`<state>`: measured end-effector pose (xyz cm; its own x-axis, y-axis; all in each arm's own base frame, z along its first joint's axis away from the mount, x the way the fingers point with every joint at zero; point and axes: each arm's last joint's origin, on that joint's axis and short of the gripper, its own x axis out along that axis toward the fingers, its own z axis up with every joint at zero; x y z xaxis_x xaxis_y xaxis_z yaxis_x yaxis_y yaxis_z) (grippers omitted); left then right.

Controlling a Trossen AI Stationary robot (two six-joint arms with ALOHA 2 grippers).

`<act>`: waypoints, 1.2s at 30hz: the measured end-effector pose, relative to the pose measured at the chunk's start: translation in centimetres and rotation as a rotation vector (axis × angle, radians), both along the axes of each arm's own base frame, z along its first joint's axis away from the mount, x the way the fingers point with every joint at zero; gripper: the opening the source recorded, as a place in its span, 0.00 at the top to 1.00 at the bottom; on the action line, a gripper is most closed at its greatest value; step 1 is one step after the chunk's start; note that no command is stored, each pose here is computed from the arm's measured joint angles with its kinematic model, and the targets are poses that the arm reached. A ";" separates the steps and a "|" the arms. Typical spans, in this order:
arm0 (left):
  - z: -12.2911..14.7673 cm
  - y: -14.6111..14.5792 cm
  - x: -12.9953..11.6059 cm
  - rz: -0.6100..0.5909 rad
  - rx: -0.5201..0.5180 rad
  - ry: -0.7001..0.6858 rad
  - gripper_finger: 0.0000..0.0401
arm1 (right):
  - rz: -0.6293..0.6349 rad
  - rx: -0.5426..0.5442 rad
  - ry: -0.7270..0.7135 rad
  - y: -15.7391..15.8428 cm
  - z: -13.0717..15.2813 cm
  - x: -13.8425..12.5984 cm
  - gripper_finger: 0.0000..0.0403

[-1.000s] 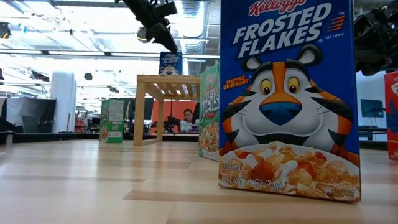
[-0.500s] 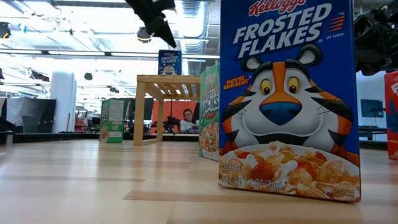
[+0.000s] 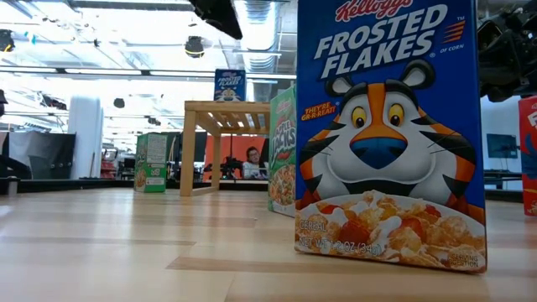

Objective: Stack cereal on shelf
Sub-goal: Put the top red cereal box on the shelf

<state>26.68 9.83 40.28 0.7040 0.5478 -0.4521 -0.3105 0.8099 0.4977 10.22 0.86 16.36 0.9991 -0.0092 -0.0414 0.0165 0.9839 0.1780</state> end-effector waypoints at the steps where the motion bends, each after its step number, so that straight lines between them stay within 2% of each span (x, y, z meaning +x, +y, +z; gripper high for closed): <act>1: -0.1 -0.6 0.3 -0.016 -0.010 -0.003 0.43 | 0.000 0.000 0.000 0.0 0.0 0.0 0.34; 13: -0.3 -5.8 1.6 -0.105 -0.191 -0.088 0.43 | 0.000 0.000 0.000 0.0 0.0 0.0 0.34; 24: -1.5 -7.8 1.4 -0.049 -0.368 -0.081 0.43 | 0.000 0.000 0.000 0.0 0.0 0.0 0.34; 36: -4.4 -9.4 1.6 0.012 -0.413 -0.040 0.44 | 0.000 0.000 0.000 0.0 0.0 0.0 0.34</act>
<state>28.27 0.46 35.88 0.7200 0.3341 -0.6083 -0.3334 0.9352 0.1191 10.22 0.86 16.37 0.9991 -0.0089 -0.0414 0.0161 0.9839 0.1780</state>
